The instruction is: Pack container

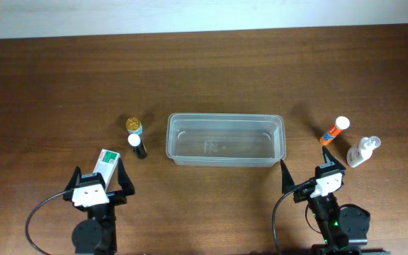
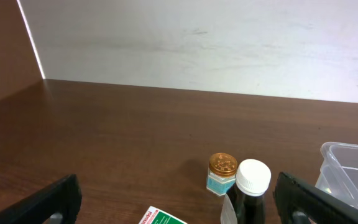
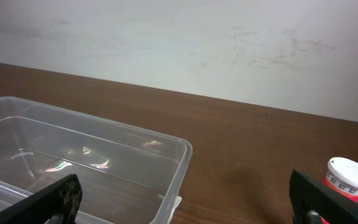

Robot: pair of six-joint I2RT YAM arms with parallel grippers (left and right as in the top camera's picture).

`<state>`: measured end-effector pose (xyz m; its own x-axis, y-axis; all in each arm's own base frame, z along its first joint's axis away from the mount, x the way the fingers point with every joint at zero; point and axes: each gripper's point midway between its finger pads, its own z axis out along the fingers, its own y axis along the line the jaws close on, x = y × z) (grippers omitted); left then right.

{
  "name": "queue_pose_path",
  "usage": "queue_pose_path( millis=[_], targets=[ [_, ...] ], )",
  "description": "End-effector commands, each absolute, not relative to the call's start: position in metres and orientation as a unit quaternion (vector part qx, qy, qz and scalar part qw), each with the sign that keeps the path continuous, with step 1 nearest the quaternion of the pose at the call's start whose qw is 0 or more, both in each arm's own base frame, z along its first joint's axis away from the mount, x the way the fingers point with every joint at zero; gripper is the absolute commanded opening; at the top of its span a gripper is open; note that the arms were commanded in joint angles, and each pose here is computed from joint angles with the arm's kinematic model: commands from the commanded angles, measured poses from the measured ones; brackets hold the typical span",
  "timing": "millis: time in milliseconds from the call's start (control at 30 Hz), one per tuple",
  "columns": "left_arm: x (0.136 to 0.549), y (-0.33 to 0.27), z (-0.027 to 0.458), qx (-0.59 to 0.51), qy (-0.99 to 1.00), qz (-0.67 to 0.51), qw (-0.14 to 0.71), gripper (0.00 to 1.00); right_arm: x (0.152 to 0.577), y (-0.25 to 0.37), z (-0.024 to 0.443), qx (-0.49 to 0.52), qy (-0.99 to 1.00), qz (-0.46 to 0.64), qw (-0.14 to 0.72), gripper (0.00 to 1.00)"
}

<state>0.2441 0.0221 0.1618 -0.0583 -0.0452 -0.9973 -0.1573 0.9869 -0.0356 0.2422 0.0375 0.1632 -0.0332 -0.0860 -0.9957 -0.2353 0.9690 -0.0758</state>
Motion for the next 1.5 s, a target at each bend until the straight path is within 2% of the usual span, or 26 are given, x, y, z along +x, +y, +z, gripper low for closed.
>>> queue_pose_path(
  millis=[0,867,1067,1233,1467],
  targets=[
    [0.244,0.024,0.162,-0.073,0.724,0.045,0.684,0.99,0.241,0.042,0.162,-0.123,0.715,0.061,0.685,0.98],
    [0.243,0.024,0.162,-0.074,0.724,0.046,0.684,0.99,0.241,0.043,0.162,-0.123,0.715,0.064,0.685,0.99],
    [0.243,0.026,0.187,-0.095,0.686,0.027,0.721,0.99,0.244,0.027,0.165,-0.018,0.724,0.098,0.682,0.98],
    [0.243,0.028,0.202,-0.1,0.683,0.031,0.723,0.99,0.243,-0.005,0.193,0.065,0.707,0.051,0.702,0.98],
    [0.255,0.044,0.258,-0.121,0.696,0.083,0.703,0.99,0.242,-0.04,0.268,0.135,0.695,-0.022,0.705,0.98]
  ],
)
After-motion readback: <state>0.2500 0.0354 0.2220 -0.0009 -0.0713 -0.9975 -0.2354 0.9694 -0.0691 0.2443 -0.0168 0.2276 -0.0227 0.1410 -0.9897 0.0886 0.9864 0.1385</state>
